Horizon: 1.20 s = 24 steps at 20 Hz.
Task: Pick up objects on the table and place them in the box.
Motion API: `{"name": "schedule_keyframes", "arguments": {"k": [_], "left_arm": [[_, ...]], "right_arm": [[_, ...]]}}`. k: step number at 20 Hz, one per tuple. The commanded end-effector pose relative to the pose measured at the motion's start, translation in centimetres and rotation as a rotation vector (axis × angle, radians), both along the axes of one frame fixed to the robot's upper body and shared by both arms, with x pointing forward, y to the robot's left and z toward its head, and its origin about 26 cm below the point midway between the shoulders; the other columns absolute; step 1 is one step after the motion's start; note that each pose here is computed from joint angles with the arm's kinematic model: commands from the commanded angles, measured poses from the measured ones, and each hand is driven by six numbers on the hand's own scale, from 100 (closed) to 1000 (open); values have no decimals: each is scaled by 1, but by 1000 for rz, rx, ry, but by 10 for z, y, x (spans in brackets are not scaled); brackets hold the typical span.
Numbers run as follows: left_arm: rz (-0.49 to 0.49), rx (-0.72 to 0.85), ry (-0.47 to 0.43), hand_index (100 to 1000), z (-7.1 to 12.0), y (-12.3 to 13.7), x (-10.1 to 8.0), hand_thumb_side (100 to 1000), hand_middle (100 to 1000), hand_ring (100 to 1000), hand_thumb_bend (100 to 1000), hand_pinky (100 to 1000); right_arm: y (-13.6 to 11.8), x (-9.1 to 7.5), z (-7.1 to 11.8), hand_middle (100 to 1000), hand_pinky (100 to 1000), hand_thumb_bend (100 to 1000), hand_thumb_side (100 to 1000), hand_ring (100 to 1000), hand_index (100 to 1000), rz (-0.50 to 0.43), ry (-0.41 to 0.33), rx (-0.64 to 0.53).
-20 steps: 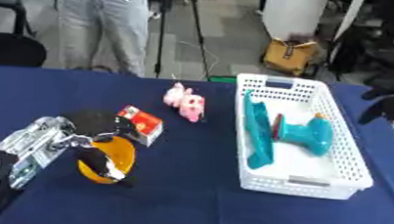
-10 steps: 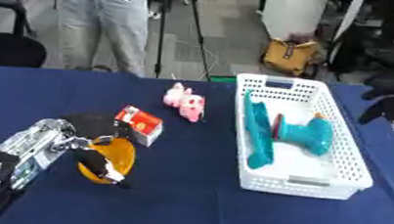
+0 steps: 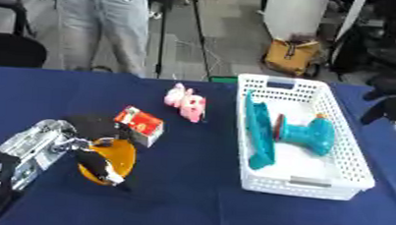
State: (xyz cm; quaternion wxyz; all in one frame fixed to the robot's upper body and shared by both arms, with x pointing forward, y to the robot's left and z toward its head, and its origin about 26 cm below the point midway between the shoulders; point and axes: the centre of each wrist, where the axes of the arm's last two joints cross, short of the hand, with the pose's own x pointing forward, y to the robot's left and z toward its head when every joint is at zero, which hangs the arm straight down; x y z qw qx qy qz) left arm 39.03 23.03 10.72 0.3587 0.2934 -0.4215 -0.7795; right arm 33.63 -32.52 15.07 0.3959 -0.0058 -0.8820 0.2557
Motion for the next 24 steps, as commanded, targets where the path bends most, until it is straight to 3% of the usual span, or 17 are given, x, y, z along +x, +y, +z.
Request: {"name": "schedule_keyframes", "arguments": {"k": [1, 9, 12, 15, 16, 23, 24], "left_arm": [[7, 1, -31, 903, 12, 3, 3, 920, 852, 811, 1000, 696], [0, 4, -24, 905, 13, 3, 3, 887, 854, 803, 1000, 661], [-11, 11, -13, 908, 14, 3, 3, 782, 858, 803, 993, 647], [-17, 19, -5, 908, 16, 3, 2, 742, 859, 802, 975, 641], [-17, 22, -2, 908, 16, 3, 2, 673, 859, 800, 931, 630], [-11, 17, -3, 903, 18, 4, 2, 570, 854, 771, 813, 585], [-10, 14, -4, 901, 18, 4, 2, 516, 851, 761, 747, 566]], "right_arm": [[-1, 0, 9, 625, 497, 157, 608, 490, 780, 5, -24, -12], [-1, 1, 9, 625, 497, 157, 608, 490, 780, 3, -24, -13], [-1, 1, 9, 625, 497, 157, 608, 490, 780, 4, -25, -12], [-1, 1, 9, 625, 497, 156, 608, 490, 780, 4, -24, -13], [-1, 1, 9, 625, 498, 155, 608, 490, 780, 4, -24, -13], [-1, 0, 9, 625, 498, 156, 608, 490, 780, 3, -24, -12], [-1, 0, 9, 625, 498, 156, 608, 490, 780, 3, -24, -12]]}}
